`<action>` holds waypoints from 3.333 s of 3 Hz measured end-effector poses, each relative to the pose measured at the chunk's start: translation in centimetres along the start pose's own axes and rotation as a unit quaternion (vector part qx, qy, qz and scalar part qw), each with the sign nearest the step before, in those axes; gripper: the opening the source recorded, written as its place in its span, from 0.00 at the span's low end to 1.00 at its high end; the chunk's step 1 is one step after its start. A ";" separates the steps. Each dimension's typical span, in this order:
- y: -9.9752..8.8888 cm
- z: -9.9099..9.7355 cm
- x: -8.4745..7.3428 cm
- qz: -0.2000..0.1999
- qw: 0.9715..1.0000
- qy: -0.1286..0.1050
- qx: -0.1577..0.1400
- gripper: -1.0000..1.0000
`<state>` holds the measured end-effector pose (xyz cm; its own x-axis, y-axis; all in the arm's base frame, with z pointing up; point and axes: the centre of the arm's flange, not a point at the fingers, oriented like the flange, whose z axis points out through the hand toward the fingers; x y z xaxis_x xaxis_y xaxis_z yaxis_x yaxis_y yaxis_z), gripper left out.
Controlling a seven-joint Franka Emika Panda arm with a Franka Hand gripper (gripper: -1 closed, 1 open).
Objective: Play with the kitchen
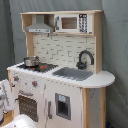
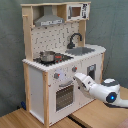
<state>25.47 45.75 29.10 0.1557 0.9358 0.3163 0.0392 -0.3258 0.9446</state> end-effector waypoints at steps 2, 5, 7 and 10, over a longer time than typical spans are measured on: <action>3.1 -2.3 1.2 -0.072 0.997 0.003 -0.015 1.00; 5.3 -3.6 2.3 -0.213 0.977 0.012 -0.022 1.00; 5.2 -4.0 2.5 -0.339 0.940 0.025 -0.025 1.00; 6.5 -3.7 0.9 -0.471 0.881 0.034 -0.033 1.00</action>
<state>22.18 45.02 35.83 0.0251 0.7934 -0.6082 0.0624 0.6060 0.7930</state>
